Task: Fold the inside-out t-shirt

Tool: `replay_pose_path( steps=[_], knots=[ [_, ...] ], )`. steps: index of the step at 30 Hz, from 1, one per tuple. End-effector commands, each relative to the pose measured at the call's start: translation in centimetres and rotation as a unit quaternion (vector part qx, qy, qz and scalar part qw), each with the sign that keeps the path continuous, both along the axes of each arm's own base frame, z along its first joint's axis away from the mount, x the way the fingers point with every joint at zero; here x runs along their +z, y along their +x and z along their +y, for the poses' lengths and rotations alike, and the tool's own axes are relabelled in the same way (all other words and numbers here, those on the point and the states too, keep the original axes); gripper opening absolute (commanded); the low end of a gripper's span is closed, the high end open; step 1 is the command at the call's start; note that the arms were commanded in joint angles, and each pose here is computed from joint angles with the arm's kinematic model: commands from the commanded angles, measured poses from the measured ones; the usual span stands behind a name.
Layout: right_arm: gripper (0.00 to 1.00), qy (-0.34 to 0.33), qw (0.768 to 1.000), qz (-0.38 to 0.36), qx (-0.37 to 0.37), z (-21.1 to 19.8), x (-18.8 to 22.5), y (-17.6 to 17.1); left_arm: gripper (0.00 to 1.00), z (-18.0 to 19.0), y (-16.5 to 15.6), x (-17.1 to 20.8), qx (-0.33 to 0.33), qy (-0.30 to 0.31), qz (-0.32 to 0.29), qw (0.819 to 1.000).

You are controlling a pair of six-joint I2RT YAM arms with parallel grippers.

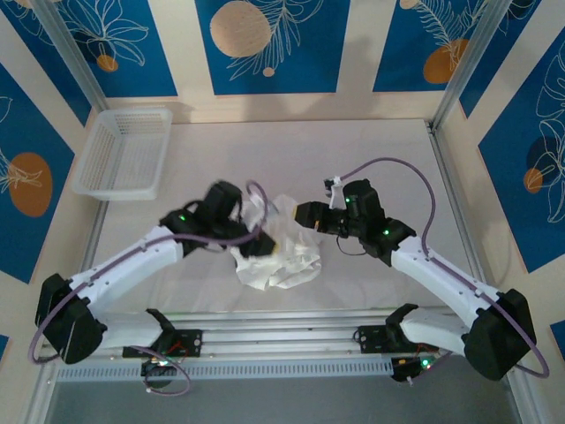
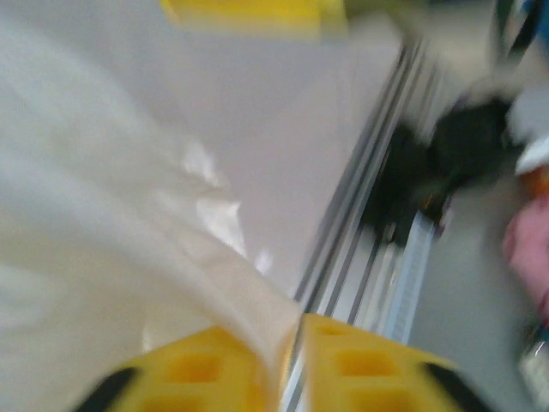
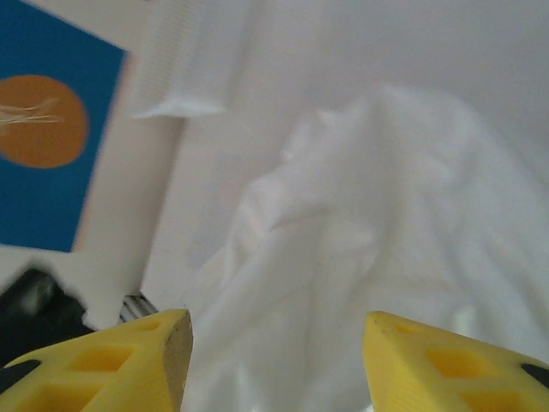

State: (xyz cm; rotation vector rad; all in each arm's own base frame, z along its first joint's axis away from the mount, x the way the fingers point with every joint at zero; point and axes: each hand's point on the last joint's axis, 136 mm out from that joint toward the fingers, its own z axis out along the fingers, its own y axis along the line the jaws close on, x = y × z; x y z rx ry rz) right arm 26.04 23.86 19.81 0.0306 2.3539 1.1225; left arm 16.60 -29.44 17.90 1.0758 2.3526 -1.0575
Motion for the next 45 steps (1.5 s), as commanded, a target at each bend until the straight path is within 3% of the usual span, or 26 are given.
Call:
replay_pose_path(
  steps=[1,3,6,11,14,17,20,21,23,25,30,32,33,38,41,43,45],
  knots=[
    [0.55,-0.05,0.993,0.093,-0.049,-2.7,-3.6,-1.7,0.51,4.0,-1.9,-5.5,0.004,0.144,-0.047,0.989],
    [0.55,-0.058,0.993,0.094,-0.035,-2.4,-4.0,-2.2,0.62,4.4,-0.6,-3.9,0.045,0.129,-0.083,0.987],
    [0.54,-0.079,0.991,0.104,-0.017,-1.3,-4.5,-2.7,0.67,4.8,1.6,-0.4,0.108,0.095,-0.133,0.981],
    [0.55,-0.142,0.984,0.107,0.012,1.4,-5.7,-4.2,0.66,6.4,4.7,0.2,0.211,0.082,-0.075,0.971],
    [0.62,-0.189,0.977,0.094,0.011,2.3,-7.3,-4.4,0.65,4.7,4.8,-0.6,0.188,0.054,-0.036,0.98],
    [0.63,-0.243,0.965,0.102,0.014,2.4,-9.6,-4.8,0.65,1.5,4.0,-0.6,0.127,0.011,0.013,0.992],
    [0.46,-0.287,0.95,0.125,0.021,2.0,-11.8,-5.3,0.66,-0.4,4.2,-1.6,0.105,0.005,0.04,0.994],
    [0.35,-0.288,0.949,0.129,0.026,2.1,-12.0,-5.5,0.66,-0.5,4.7,-2.4,0.114,0.013,0.04,0.993],
    [0.15,-0.265,0.956,0.119,0.045,2.9,-11.6,-5.7,0.64,-0.3,5.4,-4.1,0.127,0.037,0.04,0.99],
    [0.0,-0.221,0.968,0.093,0.066,4.1,-10.5,-5.7,0.53,-0.4,5.9,-5.2,0.134,0.047,0.043,0.989],
    [0.0,-0.102,0.989,0.028,0.101,5.8,-6.8,-6.1,0.23,-2.8,6.9,-4.7,0.142,-0.031,0.089,0.985],
    [0.0,-0.08,0.992,0.014,0.096,5.2,-6.3,-6.2,0.03,-3.1,7.4,-3.9,0.149,-0.061,0.103,0.982],
    [0.0,-0.078,0.993,0.012,0.084,4.5,-6.5,-6.1,0.0,-3.0,7.7,-3.1,0.154,-0.082,0.114,0.978],
    [0.0,-0.138,0.99,-0.006,-0.029,-2.9,-11.8,-4.9,0.0,-1.9,8.6,4.6,0.163,-0.235,0.143,0.947],
    [0.02,-0.123,0.989,-0.069,0.045,-2.3,-10.9,-5.5,0.0,-1.8,7.8,7.5,0.132,-0.254,0.148,0.947],
    [0.15,-0.126,0.982,-0.113,0.079,-1.9,-8.4,-5.7,0.0,-2.1,7.3,8.0,0.118,-0.259,0.161,0.945],
    [0.31,-0.132,0.978,-0.151,0.059,-2.7,-5.8,-5.2,0.0,-2.1,7.2,7.9,0.115,-0.26,0.169,0.944]
  ],
)
